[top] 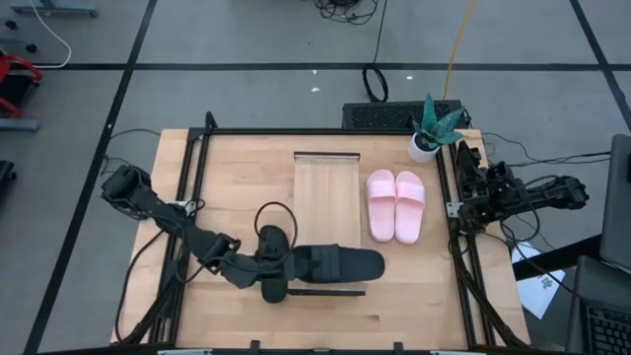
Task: Pick and place slides into the shelf
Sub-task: Put the left black slides on the shelf
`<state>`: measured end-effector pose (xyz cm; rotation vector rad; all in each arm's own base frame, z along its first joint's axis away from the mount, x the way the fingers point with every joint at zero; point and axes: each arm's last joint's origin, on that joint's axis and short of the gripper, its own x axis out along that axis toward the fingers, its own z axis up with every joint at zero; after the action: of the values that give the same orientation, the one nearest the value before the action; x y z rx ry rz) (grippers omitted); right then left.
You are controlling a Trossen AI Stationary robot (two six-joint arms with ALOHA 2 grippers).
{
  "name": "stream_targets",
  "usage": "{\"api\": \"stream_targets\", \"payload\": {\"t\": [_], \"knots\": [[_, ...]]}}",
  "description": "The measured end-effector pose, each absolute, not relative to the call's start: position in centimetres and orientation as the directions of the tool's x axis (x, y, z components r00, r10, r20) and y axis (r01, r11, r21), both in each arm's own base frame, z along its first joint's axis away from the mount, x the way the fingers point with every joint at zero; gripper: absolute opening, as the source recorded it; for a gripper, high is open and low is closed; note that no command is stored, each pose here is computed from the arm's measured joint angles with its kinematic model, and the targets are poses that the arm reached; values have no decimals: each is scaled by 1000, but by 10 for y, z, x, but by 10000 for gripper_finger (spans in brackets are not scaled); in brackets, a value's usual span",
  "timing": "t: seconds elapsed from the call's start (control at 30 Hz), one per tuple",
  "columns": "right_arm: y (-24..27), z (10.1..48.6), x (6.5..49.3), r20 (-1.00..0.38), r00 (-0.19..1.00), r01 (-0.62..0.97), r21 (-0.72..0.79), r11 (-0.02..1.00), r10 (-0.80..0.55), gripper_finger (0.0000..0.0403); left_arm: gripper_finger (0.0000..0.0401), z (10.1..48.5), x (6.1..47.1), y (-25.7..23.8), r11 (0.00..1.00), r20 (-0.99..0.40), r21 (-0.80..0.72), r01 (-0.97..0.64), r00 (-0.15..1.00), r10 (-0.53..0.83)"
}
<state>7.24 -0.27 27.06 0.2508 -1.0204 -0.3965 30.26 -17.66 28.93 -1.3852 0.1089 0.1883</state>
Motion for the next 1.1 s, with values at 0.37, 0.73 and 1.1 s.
{"api": "stream_targets", "payload": {"t": [0.37,0.73,1.1], "knots": [[-3,271,72,774,462,203,383,901,-433,178,0,282,298,-179,191,-267,-945,-267,963,23],[-3,271,72,775,462,202,381,902,-431,178,0,278,297,-179,200,-304,-932,-303,952,24],[-3,271,72,776,461,202,381,902,-431,178,0,274,297,-174,200,-348,-916,-349,937,43]]}}
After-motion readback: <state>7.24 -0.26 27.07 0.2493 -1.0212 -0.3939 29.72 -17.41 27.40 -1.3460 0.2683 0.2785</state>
